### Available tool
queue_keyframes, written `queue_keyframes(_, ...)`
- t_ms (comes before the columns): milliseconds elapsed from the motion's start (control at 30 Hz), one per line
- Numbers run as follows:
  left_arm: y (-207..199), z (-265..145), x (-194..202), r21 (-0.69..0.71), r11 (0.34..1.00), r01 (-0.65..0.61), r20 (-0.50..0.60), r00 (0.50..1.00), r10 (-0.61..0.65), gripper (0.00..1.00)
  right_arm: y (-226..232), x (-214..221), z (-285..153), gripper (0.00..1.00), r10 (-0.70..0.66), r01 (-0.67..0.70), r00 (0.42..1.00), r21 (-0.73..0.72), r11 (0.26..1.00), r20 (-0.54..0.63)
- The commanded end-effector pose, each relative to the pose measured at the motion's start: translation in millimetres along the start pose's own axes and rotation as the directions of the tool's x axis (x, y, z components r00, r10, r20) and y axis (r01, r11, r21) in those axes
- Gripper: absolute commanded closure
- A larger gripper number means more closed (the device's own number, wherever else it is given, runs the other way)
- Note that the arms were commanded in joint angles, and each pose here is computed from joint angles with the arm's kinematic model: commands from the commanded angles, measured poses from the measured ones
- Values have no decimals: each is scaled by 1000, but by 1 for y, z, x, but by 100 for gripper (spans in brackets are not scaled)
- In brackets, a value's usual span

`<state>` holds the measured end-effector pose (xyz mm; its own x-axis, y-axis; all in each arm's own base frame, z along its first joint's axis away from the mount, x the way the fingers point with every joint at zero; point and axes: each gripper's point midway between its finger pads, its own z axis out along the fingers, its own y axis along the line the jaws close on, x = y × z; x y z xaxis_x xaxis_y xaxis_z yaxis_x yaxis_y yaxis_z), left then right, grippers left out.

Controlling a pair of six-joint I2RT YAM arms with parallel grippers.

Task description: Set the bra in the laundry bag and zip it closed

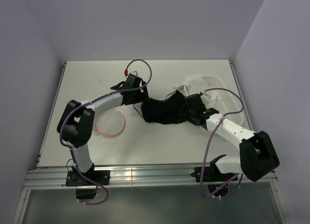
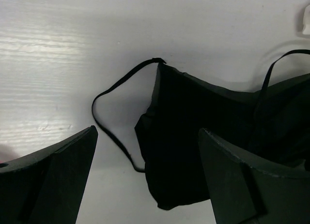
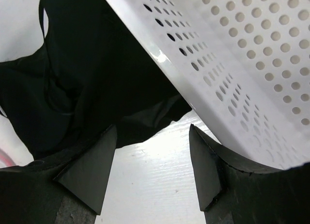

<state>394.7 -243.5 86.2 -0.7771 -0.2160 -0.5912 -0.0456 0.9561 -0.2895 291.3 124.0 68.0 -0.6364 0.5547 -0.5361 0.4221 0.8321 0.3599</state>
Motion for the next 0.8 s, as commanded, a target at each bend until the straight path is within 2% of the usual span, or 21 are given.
queue_keyframes(0,-28,12,-2,106,994,8,12,1000,-9,8,1,-16,-2,31,8,-6,998,-23,1000,56)
queue_keyframes(467,-11,52,40,46,999,23,-48,999,-21,14,33,-40,11,31,-20,27,995,-73,997,96)
queue_keyframes(533,-11,54,40,45,999,24,-44,999,-22,25,37,-41,11,31,-23,30,995,-77,997,96)
queue_keyframes(567,-10,55,39,41,999,25,-40,999,-23,34,37,-41,12,31,-24,32,995,-79,996,93)
queue_keyframes(600,-10,57,39,35,999,23,-41,999,-21,57,39,-42,12,31,-26,34,995,-81,996,94)
queue_keyframes(667,-9,58,39,26,999,18,-43,999,-17,71,40,-42,13,31,-23,31,995,-82,996,94)
queue_keyframes(700,-8,58,36,13,1000,15,-38,999,-14,86,41,-42,14,31,-27,35,995,-83,996,91)
queue_keyframes(767,-5,55,33,-11,1000,13,-36,999,-14,97,42,-42,15,31,-32,39,996,-81,996,86)
